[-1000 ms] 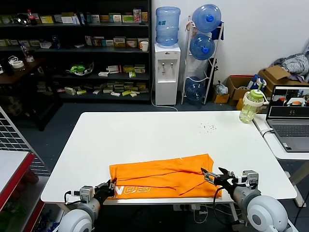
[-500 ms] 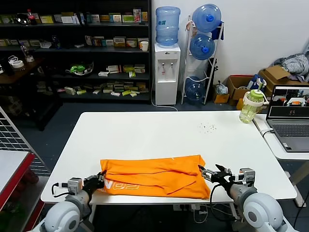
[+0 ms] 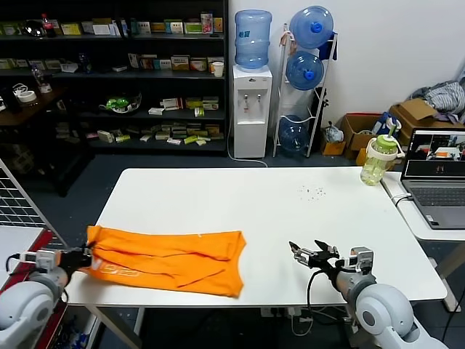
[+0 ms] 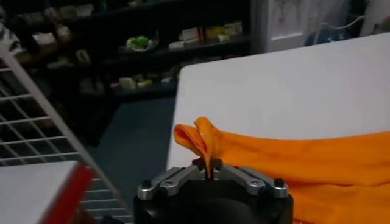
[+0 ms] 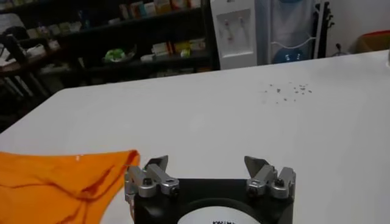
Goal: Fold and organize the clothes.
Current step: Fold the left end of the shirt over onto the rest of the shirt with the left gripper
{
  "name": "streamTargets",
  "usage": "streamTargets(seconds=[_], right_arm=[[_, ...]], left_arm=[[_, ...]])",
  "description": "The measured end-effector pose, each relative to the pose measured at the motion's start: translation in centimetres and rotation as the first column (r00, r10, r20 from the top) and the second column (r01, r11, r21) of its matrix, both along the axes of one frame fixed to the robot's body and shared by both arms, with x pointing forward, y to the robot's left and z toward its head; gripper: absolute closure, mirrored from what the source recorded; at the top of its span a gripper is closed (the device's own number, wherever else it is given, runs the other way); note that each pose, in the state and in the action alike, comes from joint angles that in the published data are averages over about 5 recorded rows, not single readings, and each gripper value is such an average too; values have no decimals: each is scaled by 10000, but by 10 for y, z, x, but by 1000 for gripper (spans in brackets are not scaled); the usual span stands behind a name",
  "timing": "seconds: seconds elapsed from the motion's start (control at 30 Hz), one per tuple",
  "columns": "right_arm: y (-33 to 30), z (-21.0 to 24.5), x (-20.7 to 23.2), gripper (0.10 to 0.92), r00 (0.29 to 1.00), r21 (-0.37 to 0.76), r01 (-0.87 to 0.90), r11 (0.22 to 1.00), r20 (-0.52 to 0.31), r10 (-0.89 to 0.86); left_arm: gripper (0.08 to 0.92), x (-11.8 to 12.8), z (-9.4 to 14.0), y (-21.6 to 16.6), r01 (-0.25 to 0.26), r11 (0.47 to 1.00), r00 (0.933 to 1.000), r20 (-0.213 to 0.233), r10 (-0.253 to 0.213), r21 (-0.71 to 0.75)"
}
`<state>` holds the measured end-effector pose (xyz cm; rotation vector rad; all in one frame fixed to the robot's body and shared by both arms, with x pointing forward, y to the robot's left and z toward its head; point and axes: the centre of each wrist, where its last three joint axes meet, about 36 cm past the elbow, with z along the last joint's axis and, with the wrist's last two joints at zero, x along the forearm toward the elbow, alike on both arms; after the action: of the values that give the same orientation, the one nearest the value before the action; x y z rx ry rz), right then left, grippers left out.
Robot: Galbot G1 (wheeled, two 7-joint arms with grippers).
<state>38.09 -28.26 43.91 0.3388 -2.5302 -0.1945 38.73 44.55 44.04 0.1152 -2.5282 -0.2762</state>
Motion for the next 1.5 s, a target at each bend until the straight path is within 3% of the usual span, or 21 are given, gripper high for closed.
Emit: streamTargets(seconds=[0.17,0.33,0.6,0.93,1.37,1.5], right_arm=[[2,-1,0,200,10000,-13,-7,10000,37,7],[4,-2,-1,200,10000,-55,44,10000,18,-44],[8,-4,-5,200,9997,-203,201,9996,-145,-204],[11,-9,-10,200,9977,-330,458,9984,-477,-474],[17,-12,-6,200,9971,-340,454,9984,-599,-473],[16,-12,-6,200,9971,-344,444,9984,-596,-464]], left_arm=[[885,11,14,29,-236,9952,9997,35,234,949],[885,15,21,28,-229,9940,9997,-9,231,1071],[885,7,24,-49,39,9941,9998,-194,-60,-1082],[885,1,21,-139,424,9284,9976,-350,-594,-3691],[878,-2,11,-204,878,8621,9915,-399,-1241,-4990],[794,-3,8,-212,974,8544,9898,-399,-1367,-5104]])
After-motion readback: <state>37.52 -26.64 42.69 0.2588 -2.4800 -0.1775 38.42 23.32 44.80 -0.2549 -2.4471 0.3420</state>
